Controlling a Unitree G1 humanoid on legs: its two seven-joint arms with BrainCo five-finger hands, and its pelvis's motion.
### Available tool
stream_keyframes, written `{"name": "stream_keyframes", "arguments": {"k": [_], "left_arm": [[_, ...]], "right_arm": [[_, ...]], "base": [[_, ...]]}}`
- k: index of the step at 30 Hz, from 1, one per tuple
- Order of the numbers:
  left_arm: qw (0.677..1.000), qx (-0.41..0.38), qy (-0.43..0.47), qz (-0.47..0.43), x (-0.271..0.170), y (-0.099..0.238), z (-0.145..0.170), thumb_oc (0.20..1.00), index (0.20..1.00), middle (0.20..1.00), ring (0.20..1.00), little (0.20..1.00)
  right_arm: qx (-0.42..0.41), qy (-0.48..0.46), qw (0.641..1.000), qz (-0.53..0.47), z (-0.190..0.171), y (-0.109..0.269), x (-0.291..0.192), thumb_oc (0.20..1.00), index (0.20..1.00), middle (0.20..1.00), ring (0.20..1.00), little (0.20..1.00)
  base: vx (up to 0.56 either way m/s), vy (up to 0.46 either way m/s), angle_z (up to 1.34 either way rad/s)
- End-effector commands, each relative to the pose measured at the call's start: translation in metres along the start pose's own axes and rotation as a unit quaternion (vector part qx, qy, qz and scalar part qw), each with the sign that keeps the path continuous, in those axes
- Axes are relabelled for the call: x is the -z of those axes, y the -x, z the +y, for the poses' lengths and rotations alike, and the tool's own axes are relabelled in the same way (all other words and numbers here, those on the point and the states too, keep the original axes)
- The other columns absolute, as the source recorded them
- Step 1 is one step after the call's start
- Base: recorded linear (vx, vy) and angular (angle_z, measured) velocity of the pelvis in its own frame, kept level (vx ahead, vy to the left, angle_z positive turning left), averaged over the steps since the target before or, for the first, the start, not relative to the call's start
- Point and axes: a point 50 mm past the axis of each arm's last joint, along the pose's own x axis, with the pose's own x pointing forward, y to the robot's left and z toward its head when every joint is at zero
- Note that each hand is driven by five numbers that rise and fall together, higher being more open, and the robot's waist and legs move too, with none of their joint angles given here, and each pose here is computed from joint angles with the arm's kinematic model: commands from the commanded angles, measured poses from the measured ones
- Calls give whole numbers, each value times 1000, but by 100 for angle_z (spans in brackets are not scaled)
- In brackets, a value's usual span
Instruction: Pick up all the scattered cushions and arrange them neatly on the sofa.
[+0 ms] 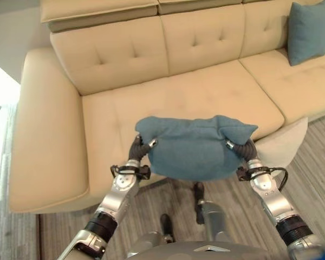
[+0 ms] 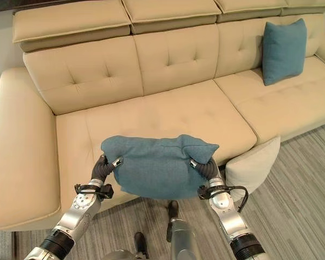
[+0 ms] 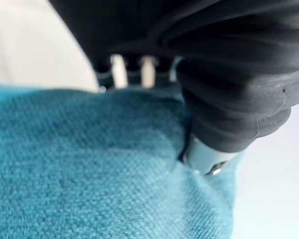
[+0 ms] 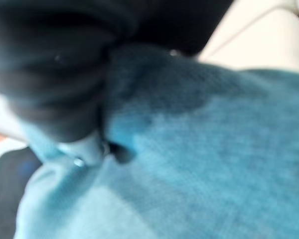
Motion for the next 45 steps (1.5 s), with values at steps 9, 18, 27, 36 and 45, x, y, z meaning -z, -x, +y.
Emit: {"name": "stream_keyframes", "arguments": {"k": [9,18,27,36,45], "left_arm": [[992,64,42,-96,-38,-11,-29,200,200,200,200,200],[987,89,-18,-136,-56,-12,-33,200,200,200,200,200],[985,61,-23,-159,-65,-12,-18,200,200,200,200,200],[984,45,-2,-173,-72,-12,-15,200,200,200,200,200],[959,40,19,-281,-135,-30,-33,200,200,200,200,200]], "right_arm": [[51,-4,994,-92,-31,-11,-34,200,200,200,200,200],[52,-46,992,-107,-21,-16,-43,200,200,200,200,200],[31,-41,988,-147,-18,-24,-63,200,200,200,200,200],[39,-33,989,-137,-25,-17,-56,200,200,200,200,200],[46,-9,973,-227,-33,-43,-110,200,200,200,200,200]], "base": [[145,-177,36],[214,217,-19],[69,74,-30],[113,-123,16],[55,-105,27]]}}
